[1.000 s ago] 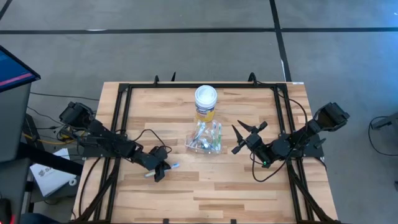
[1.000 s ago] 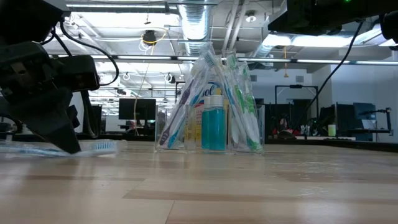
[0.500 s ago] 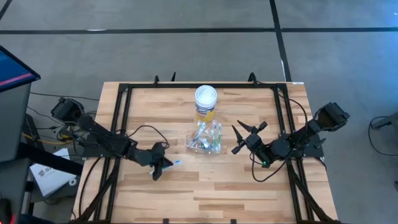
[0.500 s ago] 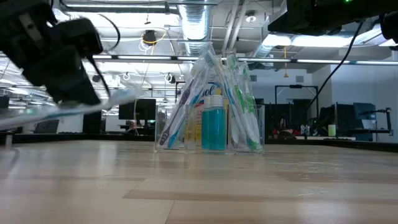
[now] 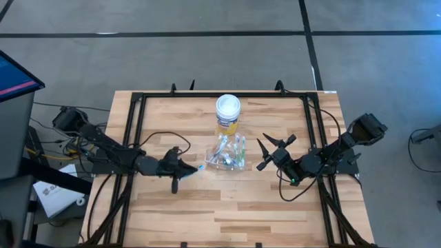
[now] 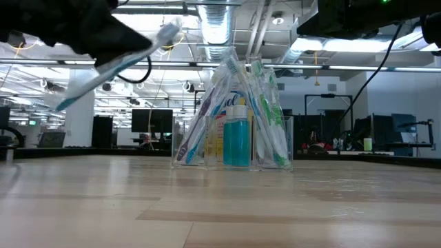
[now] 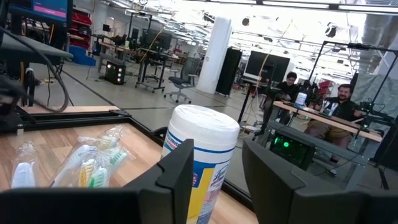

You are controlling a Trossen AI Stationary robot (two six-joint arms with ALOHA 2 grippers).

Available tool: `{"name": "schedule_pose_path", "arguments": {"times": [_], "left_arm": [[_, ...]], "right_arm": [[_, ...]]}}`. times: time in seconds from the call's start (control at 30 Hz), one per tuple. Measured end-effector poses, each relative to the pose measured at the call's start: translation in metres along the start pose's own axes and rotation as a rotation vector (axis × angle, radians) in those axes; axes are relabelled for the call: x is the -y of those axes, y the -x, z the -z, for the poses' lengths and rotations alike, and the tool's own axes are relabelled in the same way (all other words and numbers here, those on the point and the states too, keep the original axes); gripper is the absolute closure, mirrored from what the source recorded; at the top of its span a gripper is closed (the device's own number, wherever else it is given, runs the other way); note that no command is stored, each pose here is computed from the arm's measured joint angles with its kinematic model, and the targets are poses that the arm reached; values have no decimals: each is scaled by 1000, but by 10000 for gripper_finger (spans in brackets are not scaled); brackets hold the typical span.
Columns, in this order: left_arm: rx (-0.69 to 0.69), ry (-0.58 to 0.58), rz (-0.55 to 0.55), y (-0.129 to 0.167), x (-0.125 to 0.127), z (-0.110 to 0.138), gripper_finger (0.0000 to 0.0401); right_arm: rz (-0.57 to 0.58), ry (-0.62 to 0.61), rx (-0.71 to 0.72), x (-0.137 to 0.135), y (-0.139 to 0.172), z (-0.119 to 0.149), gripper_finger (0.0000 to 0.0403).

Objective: Pick & Place toothbrushing station
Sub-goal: Put the blue toothbrush into the transparent organizer

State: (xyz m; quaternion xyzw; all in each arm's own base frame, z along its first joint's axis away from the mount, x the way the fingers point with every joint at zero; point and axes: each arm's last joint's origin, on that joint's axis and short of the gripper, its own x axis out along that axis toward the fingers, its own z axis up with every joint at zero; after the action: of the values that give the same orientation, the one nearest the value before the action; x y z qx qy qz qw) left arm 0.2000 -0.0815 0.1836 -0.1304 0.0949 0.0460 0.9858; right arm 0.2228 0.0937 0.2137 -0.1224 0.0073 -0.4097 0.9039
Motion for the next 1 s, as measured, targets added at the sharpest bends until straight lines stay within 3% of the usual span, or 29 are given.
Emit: {"name": "schedule_pose_path", "arguments": {"times": [0.17, 1.0], "left_arm": [[84, -49, -20, -5, -7, -11, 401], [332, -154, 110, -18, -42, -48, 401]], "right_arm": [[-2, 0, 2, 0, 0, 0, 278], [-2, 0, 2, 0, 0, 0, 278]]}}
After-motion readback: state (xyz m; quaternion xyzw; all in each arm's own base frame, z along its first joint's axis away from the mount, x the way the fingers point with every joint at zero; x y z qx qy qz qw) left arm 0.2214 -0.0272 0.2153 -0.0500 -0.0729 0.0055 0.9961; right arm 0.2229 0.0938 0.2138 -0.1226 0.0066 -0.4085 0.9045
